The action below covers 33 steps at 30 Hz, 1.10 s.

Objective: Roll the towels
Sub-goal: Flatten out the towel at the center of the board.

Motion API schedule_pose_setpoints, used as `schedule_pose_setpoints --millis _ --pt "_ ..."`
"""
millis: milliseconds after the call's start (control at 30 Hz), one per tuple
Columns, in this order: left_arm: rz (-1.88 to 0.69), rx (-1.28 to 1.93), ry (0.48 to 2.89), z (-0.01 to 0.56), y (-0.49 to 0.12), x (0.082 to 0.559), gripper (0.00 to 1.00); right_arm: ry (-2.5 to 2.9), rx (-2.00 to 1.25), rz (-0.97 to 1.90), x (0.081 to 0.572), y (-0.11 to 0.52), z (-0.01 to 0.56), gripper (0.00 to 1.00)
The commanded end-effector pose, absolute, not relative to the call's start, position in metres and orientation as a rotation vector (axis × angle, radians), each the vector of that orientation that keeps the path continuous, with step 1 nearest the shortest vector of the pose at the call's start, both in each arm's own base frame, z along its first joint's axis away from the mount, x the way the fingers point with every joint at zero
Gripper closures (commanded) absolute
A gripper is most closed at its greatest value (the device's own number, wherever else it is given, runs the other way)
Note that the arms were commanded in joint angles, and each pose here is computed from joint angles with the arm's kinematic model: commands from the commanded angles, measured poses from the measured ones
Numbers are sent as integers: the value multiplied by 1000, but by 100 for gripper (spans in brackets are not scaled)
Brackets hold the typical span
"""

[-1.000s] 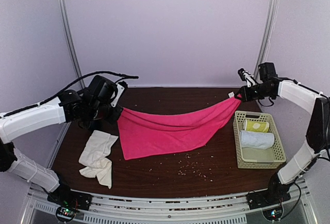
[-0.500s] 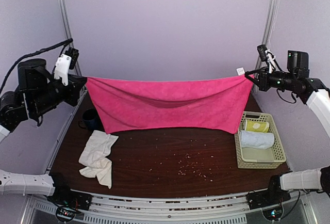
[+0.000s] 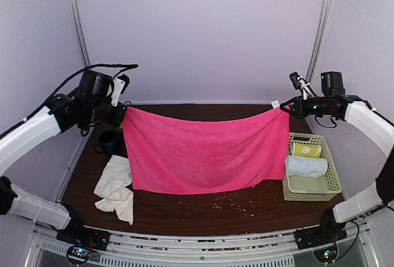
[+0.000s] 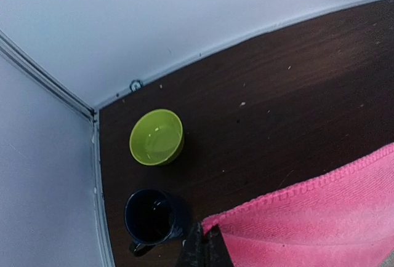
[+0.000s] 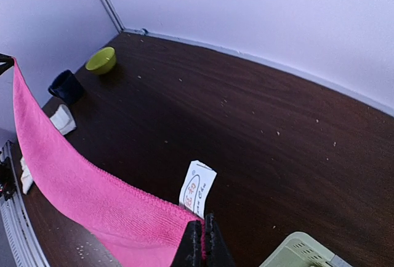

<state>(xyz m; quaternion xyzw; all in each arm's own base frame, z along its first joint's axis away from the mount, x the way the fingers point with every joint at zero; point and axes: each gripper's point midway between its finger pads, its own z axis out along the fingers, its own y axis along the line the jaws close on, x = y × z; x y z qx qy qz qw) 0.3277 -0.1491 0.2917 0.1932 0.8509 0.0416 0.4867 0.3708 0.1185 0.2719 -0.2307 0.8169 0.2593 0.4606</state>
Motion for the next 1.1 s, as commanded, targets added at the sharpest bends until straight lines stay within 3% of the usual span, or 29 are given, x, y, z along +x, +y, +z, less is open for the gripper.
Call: schedule_pose_setpoints --millis 0,167,233,300,333,433,500,800,1067 --pt "77 409 2149 231 -151 406 100 2065 -520 566 449 112 234 100" --pt "185 373 2283 169 -154 504 100 2138 -412 483 561 101 187 100" --pt "209 357 2306 154 -152 532 100 2184 -347 453 601 95 165 87" --pt "237 346 2318 154 -152 549 74 2195 -267 395 632 84 163 68" --pt "238 342 2306 162 -153 555 66 2193 -236 388 640 81 166 62" --pt "200 331 2267 187 -155 549 53 2125 -188 399 638 80 201 47" --pt "156 329 2237 208 -156 538 48 2091 -191 415 624 82 220 43" --pt "-149 513 2358 170 -202 447 49 2198 -399 403 531 90 208 48" --pt "-326 688 2541 103 -238 397 79 2420 -754 156 490 115 142 68"
